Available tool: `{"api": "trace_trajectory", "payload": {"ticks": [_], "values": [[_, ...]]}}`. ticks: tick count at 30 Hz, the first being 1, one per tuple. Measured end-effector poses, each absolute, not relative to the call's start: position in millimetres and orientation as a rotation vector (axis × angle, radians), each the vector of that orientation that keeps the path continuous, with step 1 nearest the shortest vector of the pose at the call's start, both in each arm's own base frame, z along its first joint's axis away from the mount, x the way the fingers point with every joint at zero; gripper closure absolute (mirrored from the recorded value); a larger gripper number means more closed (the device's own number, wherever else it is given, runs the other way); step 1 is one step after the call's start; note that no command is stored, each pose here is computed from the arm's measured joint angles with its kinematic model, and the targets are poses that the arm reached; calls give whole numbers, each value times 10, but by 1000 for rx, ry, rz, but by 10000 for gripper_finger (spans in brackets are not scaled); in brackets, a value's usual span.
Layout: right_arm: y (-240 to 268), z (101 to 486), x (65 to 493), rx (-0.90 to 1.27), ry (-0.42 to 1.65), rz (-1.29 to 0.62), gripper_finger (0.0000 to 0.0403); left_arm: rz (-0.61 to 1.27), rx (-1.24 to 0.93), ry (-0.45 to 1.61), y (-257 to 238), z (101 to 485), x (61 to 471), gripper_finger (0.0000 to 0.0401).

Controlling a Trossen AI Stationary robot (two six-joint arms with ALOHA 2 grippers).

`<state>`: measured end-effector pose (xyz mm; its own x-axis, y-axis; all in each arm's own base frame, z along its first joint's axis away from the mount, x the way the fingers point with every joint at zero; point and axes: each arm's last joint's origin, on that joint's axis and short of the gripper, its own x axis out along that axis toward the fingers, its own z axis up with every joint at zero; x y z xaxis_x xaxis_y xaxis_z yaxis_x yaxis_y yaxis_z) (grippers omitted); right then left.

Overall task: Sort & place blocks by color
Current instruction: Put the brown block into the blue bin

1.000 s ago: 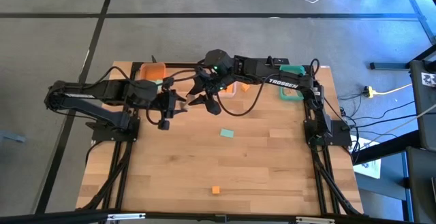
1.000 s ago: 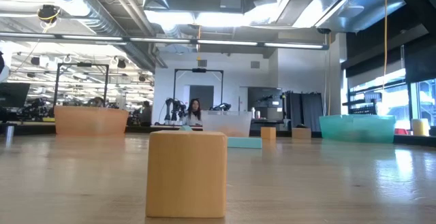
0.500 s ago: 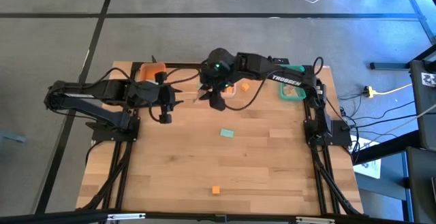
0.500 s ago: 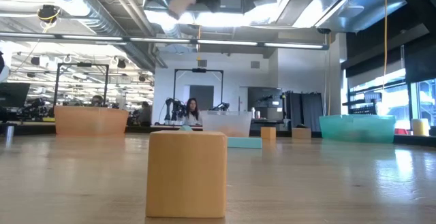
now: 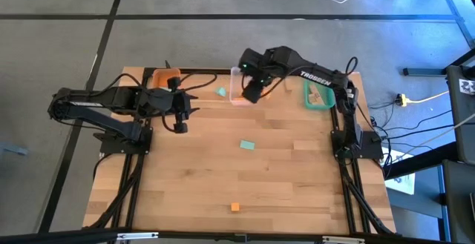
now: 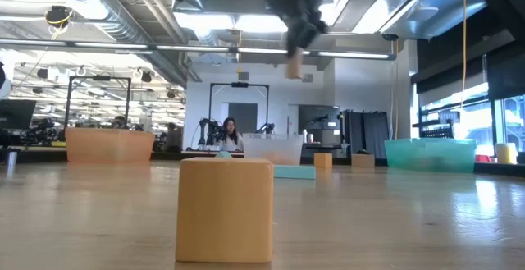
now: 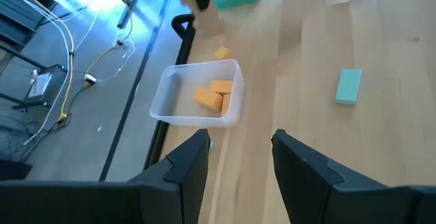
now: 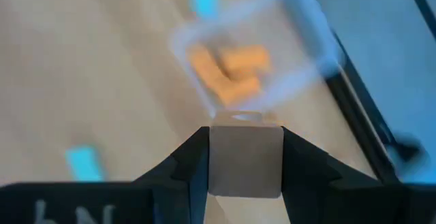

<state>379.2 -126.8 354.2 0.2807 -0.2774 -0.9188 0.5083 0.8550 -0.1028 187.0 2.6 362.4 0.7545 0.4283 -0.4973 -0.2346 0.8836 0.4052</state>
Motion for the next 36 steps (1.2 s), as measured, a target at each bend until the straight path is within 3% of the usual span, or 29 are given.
{"api": "trace_trajectory", "payload": {"ticks": [4,14,28,36], "values": [[-1444,3501,3541,289,1325,-745,271,373,318,615,27,3624,1871,250],[-1975,3481,3261,474,1281,-944,271,420,335,618,39,3626,1866,250],[-2583,3481,2802,553,1296,-1016,271,544,251,623,246,3627,1850,250],[-2518,3753,2586,547,1223,-1003,271,647,193,624,428,3630,1819,250]]}}
